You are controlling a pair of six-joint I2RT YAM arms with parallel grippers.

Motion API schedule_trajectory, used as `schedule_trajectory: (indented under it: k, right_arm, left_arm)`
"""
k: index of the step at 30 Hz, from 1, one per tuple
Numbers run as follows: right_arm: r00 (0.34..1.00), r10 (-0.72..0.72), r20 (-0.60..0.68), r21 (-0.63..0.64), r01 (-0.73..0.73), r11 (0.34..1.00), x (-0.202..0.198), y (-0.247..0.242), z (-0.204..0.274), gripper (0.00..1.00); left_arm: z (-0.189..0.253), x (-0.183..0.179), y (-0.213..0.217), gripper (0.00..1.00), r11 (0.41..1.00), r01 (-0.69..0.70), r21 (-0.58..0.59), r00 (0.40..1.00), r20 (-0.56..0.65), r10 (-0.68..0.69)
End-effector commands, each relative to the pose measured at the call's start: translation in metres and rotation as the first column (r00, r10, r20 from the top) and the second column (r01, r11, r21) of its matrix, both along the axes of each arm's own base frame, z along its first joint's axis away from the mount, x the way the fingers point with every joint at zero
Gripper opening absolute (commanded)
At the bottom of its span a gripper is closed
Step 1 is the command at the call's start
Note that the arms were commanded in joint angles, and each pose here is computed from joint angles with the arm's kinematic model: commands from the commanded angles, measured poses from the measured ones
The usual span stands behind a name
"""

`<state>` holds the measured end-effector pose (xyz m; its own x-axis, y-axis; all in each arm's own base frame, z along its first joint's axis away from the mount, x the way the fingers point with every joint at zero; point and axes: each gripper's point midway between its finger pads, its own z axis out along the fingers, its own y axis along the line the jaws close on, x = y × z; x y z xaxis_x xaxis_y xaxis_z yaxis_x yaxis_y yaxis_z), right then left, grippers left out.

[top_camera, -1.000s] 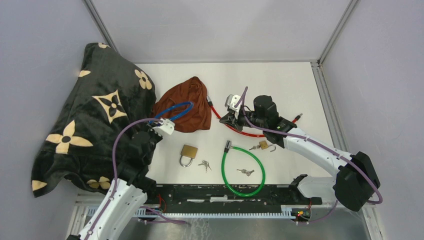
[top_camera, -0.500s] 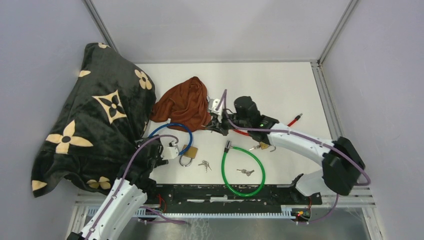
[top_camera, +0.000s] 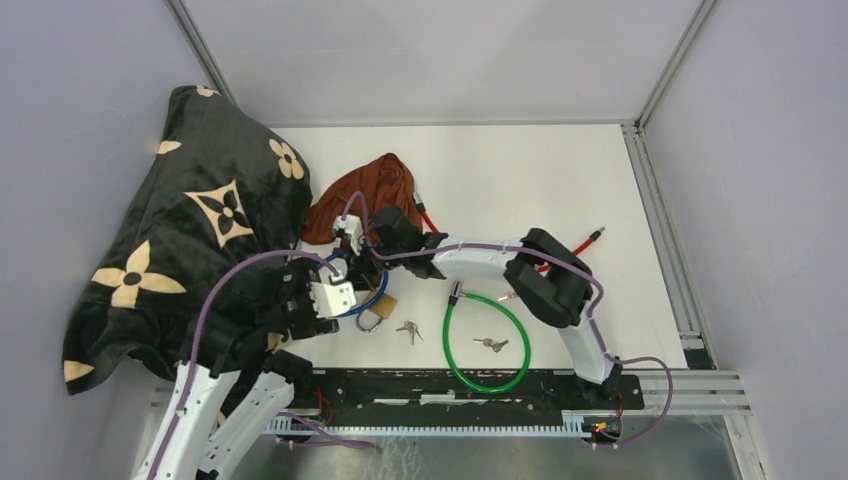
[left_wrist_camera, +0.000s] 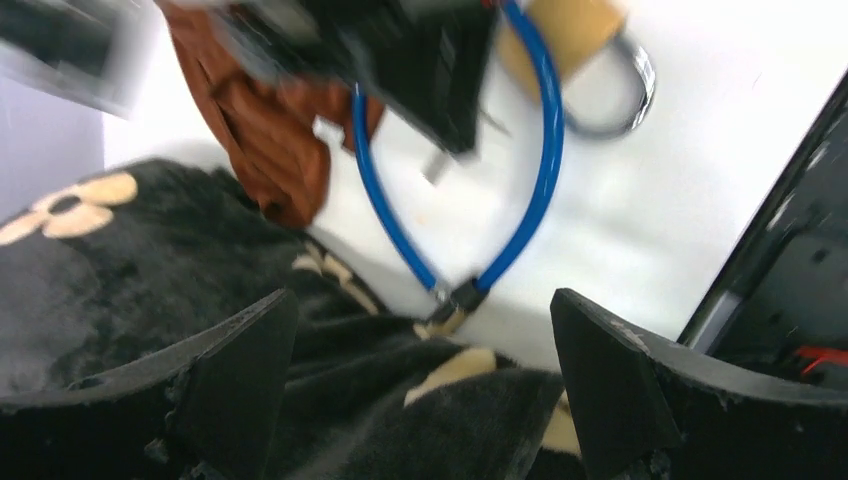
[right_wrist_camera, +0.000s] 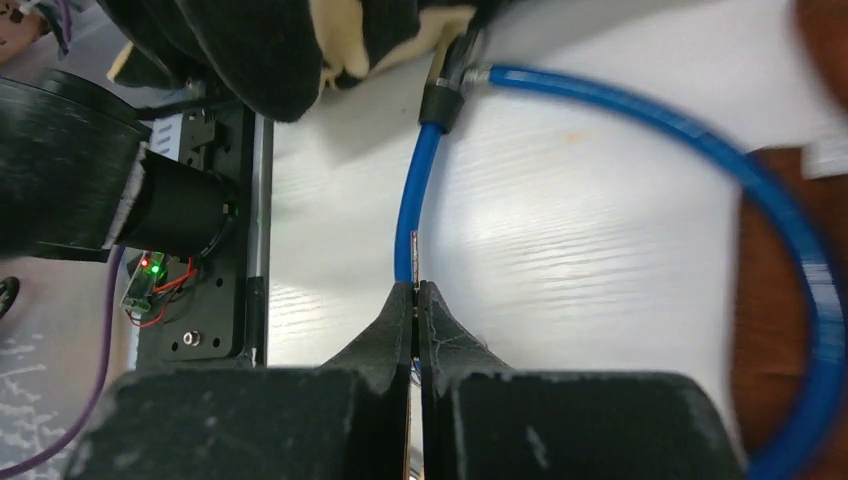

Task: Lock with the key
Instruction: Place the lock at the center of the board, then pick up the lock from the center of the board.

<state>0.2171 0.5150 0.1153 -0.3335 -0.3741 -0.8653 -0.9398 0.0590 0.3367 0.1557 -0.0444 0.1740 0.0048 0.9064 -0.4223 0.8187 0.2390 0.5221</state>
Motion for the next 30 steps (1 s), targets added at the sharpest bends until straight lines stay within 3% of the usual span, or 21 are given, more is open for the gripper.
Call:
schedule_trajectory:
  k: [1, 4, 8, 10, 13, 15, 16, 17, 21, 23, 25, 30]
  right_arm:
    - [0.986, -0.007, -0.164, 0.017, 0.01, 1.0, -0.007, 0.029, -0.016, 0.0]
    - [0.984, -0.055, -0.17, -0.042, 0.049, 0.998, 0.008, 0.04, -0.041, 0.0]
    - [0.981, -0.123, -0.152, -0.122, 0.105, 0.987, 0.025, 0.042, -0.076, 0.01]
    - [0.977, -0.152, -0.148, -0.145, 0.131, 0.981, 0.033, 0.042, -0.085, 0.14]
    - [0.978, -0.181, -0.104, -0.16, 0.163, 0.974, 0.05, 0.037, -0.08, 0.42]
    - [0.981, -0.189, -0.042, -0.163, 0.18, 0.97, 0.064, 0.029, -0.059, 0.5]
    - [0.969, -0.223, 0.108, -0.162, 0.239, 0.958, 0.089, 0.004, -0.017, 0.57]
    - [0.951, -0.247, 0.186, -0.171, 0.279, 0.945, 0.1, -0.015, 0.002, 0.6]
    - [0.856, -0.362, 0.369, -0.315, 0.482, 0.818, 0.128, -0.128, 0.007, 0.79]
    - [0.836, -0.417, 0.357, -0.411, 0.542, 0.733, 0.127, -0.188, -0.017, 0.84]
    - [0.831, -0.45, 0.326, -0.5, 0.556, 0.664, 0.119, -0.237, -0.04, 0.98]
    - [0.881, -0.372, 0.293, -0.644, 0.47, 0.603, 0.085, -0.285, -0.074, 0.98]
  left_arm:
    - [0.053, -0.011, -0.054, 1.0, 0.925, 0.007, -0.38, 0.999, -0.027, -0.019]
    - [0.08, 0.0, -0.069, 1.0, 0.847, -0.048, -0.529, 0.999, -0.024, 0.042]
    - [0.099, 0.011, -0.079, 1.0, 0.763, -0.104, -0.637, 0.994, -0.037, 0.104]
    - [0.108, 0.014, -0.083, 1.0, 0.729, -0.1, -0.677, 0.993, -0.025, 0.114]
    - [0.124, 0.023, -0.085, 1.0, 0.651, -0.115, -0.75, 0.986, -0.005, 0.168]
    - [0.133, 0.026, -0.088, 1.0, 0.589, -0.108, -0.801, 0.982, 0.006, 0.189]
    - [0.143, 0.023, -0.093, 1.0, 0.52, -0.05, -0.853, 0.983, 0.049, 0.175]
    - [0.143, 0.025, -0.096, 1.0, 0.487, -0.019, -0.873, 0.983, 0.074, 0.17]
    - [0.137, 0.03, -0.104, 1.0, 0.357, 0.009, -0.934, 0.983, 0.074, 0.171]
    - [0.126, 0.031, -0.113, 1.0, 0.349, 0.006, -0.937, 0.99, 0.054, 0.127]
    - [0.113, 0.035, -0.121, 1.0, 0.367, -0.012, -0.93, 0.996, 0.021, 0.084]
    - [0.085, 0.041, -0.136, 0.99, 0.429, -0.037, -0.903, 0.999, -0.042, -0.003]
